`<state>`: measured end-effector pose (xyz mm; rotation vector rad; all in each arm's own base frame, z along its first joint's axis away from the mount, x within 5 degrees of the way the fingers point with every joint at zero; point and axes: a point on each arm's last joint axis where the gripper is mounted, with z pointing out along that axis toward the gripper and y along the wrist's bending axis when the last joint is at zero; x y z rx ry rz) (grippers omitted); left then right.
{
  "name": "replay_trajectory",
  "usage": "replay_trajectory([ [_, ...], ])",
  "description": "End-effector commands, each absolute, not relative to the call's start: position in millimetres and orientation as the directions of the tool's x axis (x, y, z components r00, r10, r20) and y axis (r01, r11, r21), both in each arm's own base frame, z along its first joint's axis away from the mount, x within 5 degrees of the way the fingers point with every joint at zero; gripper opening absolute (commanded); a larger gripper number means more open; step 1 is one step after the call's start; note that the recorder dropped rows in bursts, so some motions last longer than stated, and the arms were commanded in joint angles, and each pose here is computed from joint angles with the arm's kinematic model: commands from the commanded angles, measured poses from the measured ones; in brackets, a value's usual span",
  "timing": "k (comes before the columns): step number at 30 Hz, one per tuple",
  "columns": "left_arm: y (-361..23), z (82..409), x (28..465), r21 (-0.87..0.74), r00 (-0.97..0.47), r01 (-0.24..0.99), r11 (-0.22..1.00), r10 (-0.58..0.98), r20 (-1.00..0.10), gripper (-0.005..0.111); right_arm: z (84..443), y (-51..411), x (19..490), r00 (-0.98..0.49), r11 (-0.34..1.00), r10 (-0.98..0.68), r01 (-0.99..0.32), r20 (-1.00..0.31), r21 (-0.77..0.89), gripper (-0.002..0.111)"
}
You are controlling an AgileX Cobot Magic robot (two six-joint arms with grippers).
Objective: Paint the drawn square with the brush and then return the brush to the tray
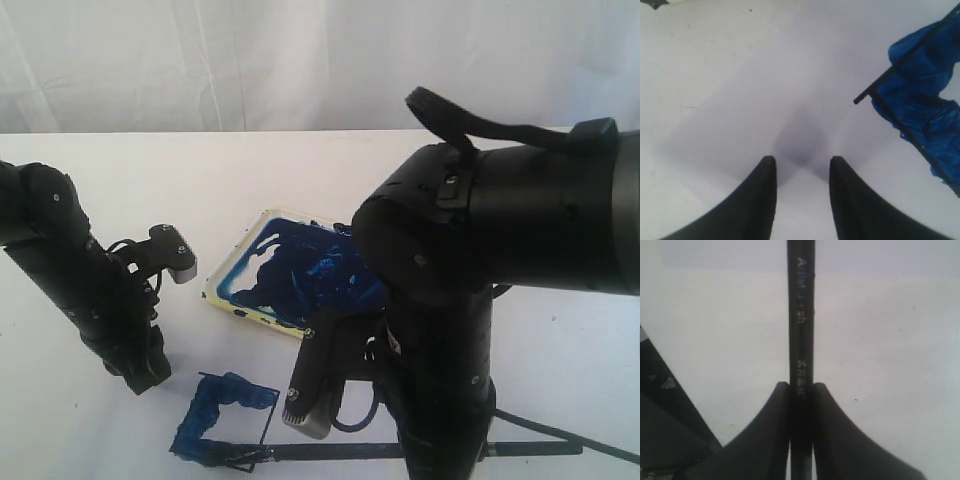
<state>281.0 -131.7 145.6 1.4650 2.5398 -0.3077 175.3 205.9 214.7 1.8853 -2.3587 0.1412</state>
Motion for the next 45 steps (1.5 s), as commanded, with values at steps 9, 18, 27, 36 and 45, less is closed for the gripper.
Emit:
replay_trajectory([
  [9, -129.0, 136.6, 275.3, -0.115, -0.486, 0.874, 0.472, 0.848, -0.211, 0.042, 235.7, 198.0, 170.4, -0.230, 0.227, -0.969, -0.973, 0.090, -0.046, 0.000],
  [18, -129.0, 136.6, 275.1, -0.117, -0.486, 0.874, 0.472, 0.848, -0.210, 0.042, 227.4, 190.9, 165.4, -0.231, 0.229, -0.965, -0.973, 0.126, -0.036, 0.000],
  [27, -128.9, 136.6, 274.1, -0.125, -0.486, 0.874, 0.470, 0.850, -0.204, 0.042, 223.4, 185.2, 167.8, -0.252, 0.241, -0.953, -0.967, 0.166, -0.085, 0.000],
  [36, -128.9, 136.6, 274.0, -0.127, -0.486, 0.874, 0.469, 0.850, -0.203, 0.042, 223.1, 183.3, 168.0, -0.237, 0.223, -0.956, -0.970, 0.175, -0.095, 0.000],
  [45, -128.9, 136.6, 274.0, -0.127, -0.486, 0.874, 0.469, 0.850, -0.203, 0.042, 244.4, 175.7, 162.2, -0.230, 0.216, -0.968, -0.967, 0.100, -0.135, 0.000],
])
